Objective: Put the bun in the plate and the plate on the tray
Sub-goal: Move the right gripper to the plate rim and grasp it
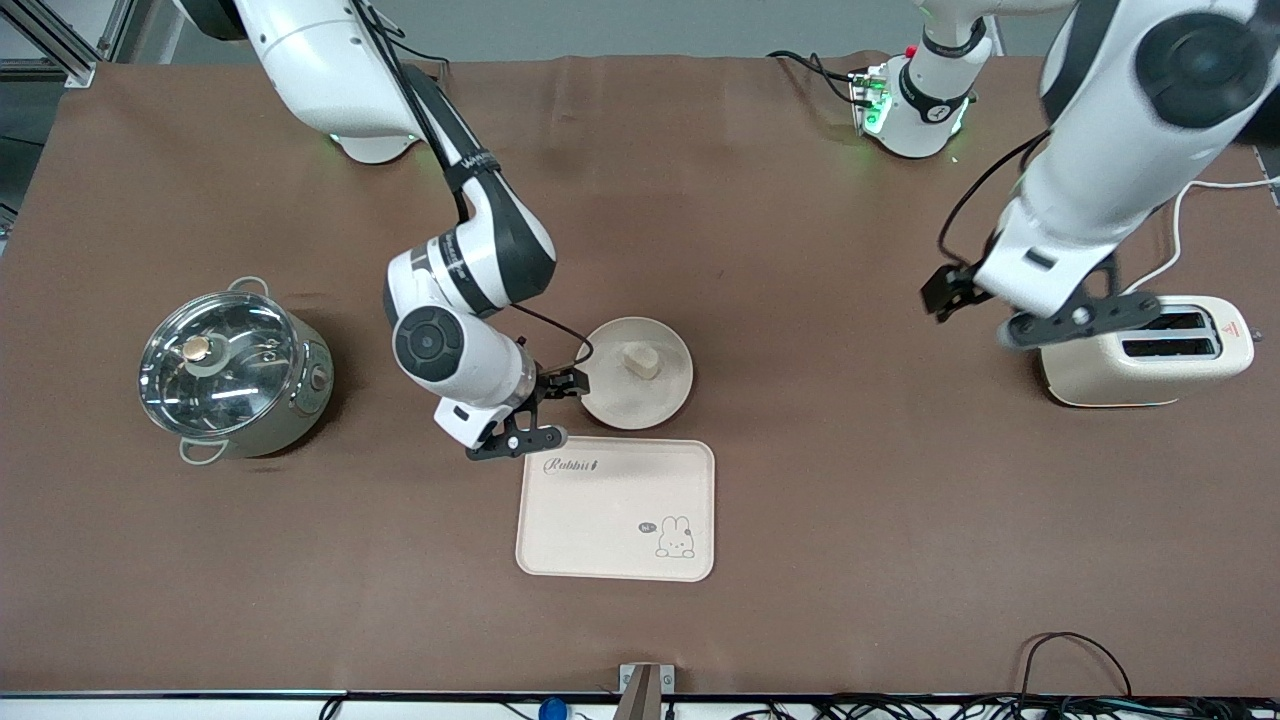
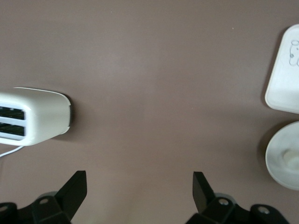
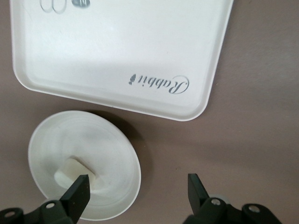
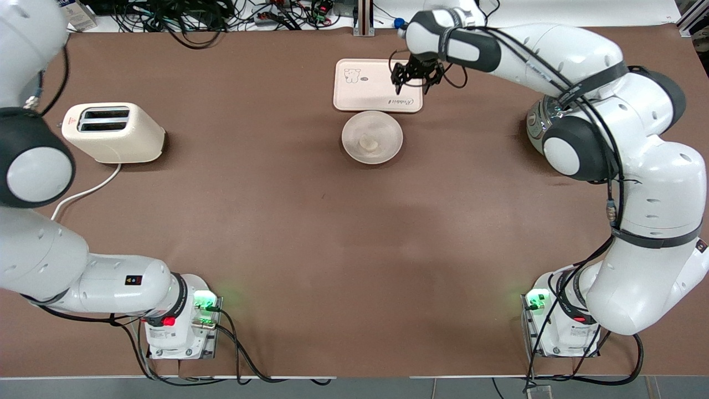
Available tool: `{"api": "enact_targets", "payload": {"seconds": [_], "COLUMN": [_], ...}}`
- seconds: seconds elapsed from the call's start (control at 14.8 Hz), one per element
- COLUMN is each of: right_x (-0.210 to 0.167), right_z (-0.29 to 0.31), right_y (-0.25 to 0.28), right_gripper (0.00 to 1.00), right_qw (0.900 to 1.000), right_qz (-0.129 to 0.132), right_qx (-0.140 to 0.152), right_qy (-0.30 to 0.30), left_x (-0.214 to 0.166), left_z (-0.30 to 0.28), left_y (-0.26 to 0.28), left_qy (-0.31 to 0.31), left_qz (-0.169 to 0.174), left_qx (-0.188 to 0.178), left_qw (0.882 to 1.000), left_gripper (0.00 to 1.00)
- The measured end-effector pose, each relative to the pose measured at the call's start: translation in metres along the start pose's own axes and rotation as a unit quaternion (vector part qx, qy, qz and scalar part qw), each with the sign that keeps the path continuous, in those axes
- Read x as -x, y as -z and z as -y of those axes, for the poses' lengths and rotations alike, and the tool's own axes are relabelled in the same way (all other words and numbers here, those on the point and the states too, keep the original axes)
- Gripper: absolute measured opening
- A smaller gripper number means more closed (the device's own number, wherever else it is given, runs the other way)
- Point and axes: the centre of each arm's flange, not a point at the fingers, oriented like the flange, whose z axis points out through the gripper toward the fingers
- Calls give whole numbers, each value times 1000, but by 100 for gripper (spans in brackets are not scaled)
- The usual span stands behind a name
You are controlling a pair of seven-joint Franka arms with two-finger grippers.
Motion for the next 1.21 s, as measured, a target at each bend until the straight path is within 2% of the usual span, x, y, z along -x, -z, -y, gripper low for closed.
{"api": "enact_targets", "payload": {"seconds": [0.13, 0.2, 0.27, 0.47, 0.61, 0.81, 1.21], "right_x": [4, 7, 9, 12, 11, 11, 7], "right_z": [4, 6, 7, 6, 4, 1, -11], "right_y": [-16, -24, -32, -56, -71, -88, -99], "right_gripper": [89, 83, 78, 75, 74, 70, 61], "right_qw": [1000, 999, 998, 995, 992, 990, 989], "right_qz": [14, 20, 28, 48, 54, 61, 65], "right_qx": [0, -2, -8, -35, -48, -52, -66], "right_qy": [24, 38, 49, 85, 100, 113, 115], "left_x": [3, 3, 2, -5, -12, -25, -30], "left_z": [20, 28, 34, 50, 69, 104, 110], "left_y": [15, 18, 18, 16, 21, 26, 29], "left_qy": [-21, -26, -31, -71, -95, -99, -96], "left_qz": [-9, -12, -12, -11, -18, -39, -56], "left_qx": [4, 4, 4, 9, 14, 40, 46], "left_qw": [1000, 1000, 999, 997, 995, 993, 993], "left_gripper": [100, 100, 100, 100, 100, 100, 100]}}
